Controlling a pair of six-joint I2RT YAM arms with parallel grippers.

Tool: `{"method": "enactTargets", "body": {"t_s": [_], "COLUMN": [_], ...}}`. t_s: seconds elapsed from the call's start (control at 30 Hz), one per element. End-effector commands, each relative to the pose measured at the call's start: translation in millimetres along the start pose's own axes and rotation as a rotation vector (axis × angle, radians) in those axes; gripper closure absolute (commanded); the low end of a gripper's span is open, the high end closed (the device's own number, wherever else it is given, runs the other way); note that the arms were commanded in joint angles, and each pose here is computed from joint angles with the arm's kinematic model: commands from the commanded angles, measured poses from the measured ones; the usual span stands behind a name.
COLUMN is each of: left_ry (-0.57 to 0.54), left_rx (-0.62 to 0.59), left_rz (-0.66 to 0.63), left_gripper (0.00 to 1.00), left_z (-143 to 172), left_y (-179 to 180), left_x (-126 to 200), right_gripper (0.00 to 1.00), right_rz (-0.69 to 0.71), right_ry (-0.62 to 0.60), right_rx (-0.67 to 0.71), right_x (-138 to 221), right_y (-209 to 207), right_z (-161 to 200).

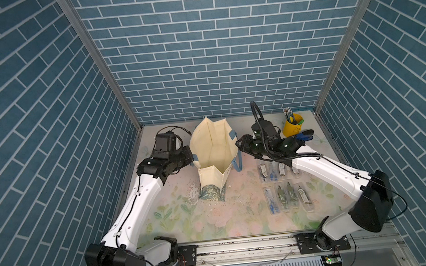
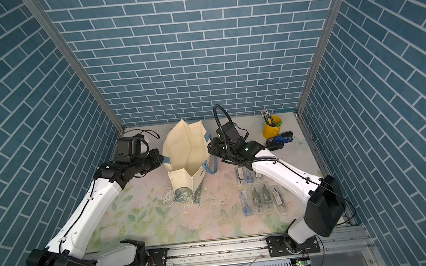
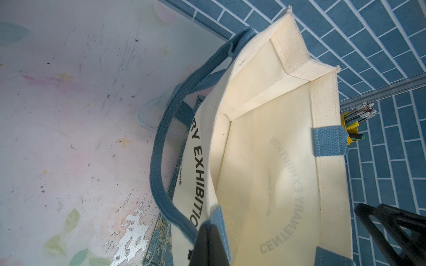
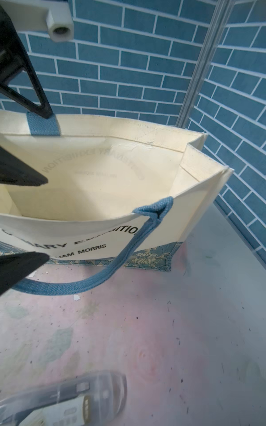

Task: Take out the compass set from the canvas bag
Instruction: Place the canvas bag at the center of the board.

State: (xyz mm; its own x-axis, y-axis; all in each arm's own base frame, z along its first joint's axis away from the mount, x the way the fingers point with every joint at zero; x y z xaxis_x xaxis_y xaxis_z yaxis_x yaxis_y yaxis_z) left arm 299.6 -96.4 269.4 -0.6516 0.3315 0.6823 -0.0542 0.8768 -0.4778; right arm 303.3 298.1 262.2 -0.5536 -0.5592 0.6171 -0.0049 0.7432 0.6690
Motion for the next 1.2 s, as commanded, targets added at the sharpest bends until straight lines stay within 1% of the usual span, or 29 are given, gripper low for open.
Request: {"method": "enactTargets", "body": {"t_s": [0.0, 0.07, 0.17, 0.3, 0.37, 0.47, 0.57, 0.63, 0.67, 0.7, 0.77, 0.8, 0.87, 0.93, 0.97, 1.03, 1.07, 1.13, 1.17], "left_ry": [0.017, 0.024, 0.033, 0.045, 0.053, 0.047, 0.043, 0.043, 0.041, 0.037, 0.017, 0.002, -0.04, -0.105, -0.153, -0.268, -0.332, -0.437, -0.467], "left_rx": [0.003, 0.007, 0.002, -0.02, -0.018, -0.019, -0.02, -0.024, -0.026, -0.029, -0.066, -0.093, -0.15, -0.22, -0.265, -0.38, -0.375, -0.348, -0.337], "left_rz": [0.014, 0.021, 0.039, 0.063, 0.073, 0.083, 0.097, 0.104, 0.109, 0.105, 0.08, 0.057, 0.019, -0.027, -0.055, -0.059, -0.096, -0.096, -0.091], "left_gripper": [1.0, 1.0, 1.0, 1.0, 1.0, 0.93, 0.86, 0.79, 0.72, 0.64, 0.48, 0.41, 0.29, 0.18, 0.08, 0.01, 0.0, 0.0, 0.0], "left_z": [4.4, 5.8, 7.8, 11.0, 13.5, 17.3, 19.5, 20.3, 20.1, 19.9, 17.3, 13.5, 1.3, -14.7, -22.0, -29.5, -29.2, -29.1, -26.6], "left_y": [0.0, -1.0, -7.1, -22.5, -28.8, -36.8, -45.0, -48.8, -50.1, -49.4, -45.9, -42.5, -36.5, -29.5, -26.8, -25.7, -16.3, -4.9, -1.0], "left_x": [-0.4, -0.6, 0.0, -1.1, -2.3, -2.8, -3.4, -3.3, -3.1, -2.9, -0.2, 3.9, 17.6, 40.3, 54.9, 76.1, 84.8, 97.2, 98.5], "right_gripper": [0.71, 0.85, 0.92, 0.94, 0.94, 0.93, 0.9, 0.86, 0.82, 0.78, 0.65, 0.6, 0.54, 0.49, 0.46, 0.36, 0.3, 0.22, 0.18], "right_rz": [0.04, 0.047, 0.079, 0.099, 0.116, 0.122, 0.144, 0.159, 0.16, 0.162, 0.172, 0.187, 0.219, 0.235, 0.242, 0.289, 0.345, 0.43, 0.449], "right_ry": [0.084, 0.091, 0.047, 0.031, 0.057, 0.066, 0.078, 0.083, 0.084, 0.084, 0.079, 0.059, 0.0, -0.077, -0.116, -0.205, -0.267, -0.436, -0.483], "right_rx": [0.025, 0.059, 0.102, 0.106, 0.098, 0.092, 0.107, 0.122, 0.133, 0.146, 0.187, 0.22, 0.285, 0.396, 0.474, 0.628, 0.676, 0.717, 0.734], "right_x": [-24.1, -20.8, -3.7, 7.9, 8.0, 7.5, 4.6, 2.8, 2.7, 4.3, 11.7, 19.6, 40.0, 70.2, 85.1, 107.9, 115.0, 127.5, 131.3], "right_y": [-0.2, 3.6, 3.8, -6.9, -14.6, -21.9, -26.2, -27.9, -27.6, -26.6, -24.1, -22.9, -20.8, -14.0, -13.3, -24.1, -38.4, -61.7, -71.7], "right_z": [10.9, 8.0, -7.2, -24.3, -28.1, -33.4, -38.9, -43.2, -45.1, -47.1, -50.7, -55.4, -68.7, -86.0, -93.4, -101.0, -103.5, -112.4, -111.8]}}
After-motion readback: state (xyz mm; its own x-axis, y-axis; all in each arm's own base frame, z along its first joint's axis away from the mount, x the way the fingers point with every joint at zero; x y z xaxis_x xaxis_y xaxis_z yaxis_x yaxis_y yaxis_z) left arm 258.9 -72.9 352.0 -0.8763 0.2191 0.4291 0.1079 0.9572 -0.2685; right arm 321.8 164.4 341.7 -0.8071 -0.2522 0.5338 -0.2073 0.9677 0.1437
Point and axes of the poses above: each gripper's point midway between its finger pads, its own x axis back along the fingers, its own y axis along the line the jaws close on, z = x × y, the point moved 5 cm from there along x, back along the fingers, and after that the axes turned 2 degrees about -x, right-handed, at the moved point
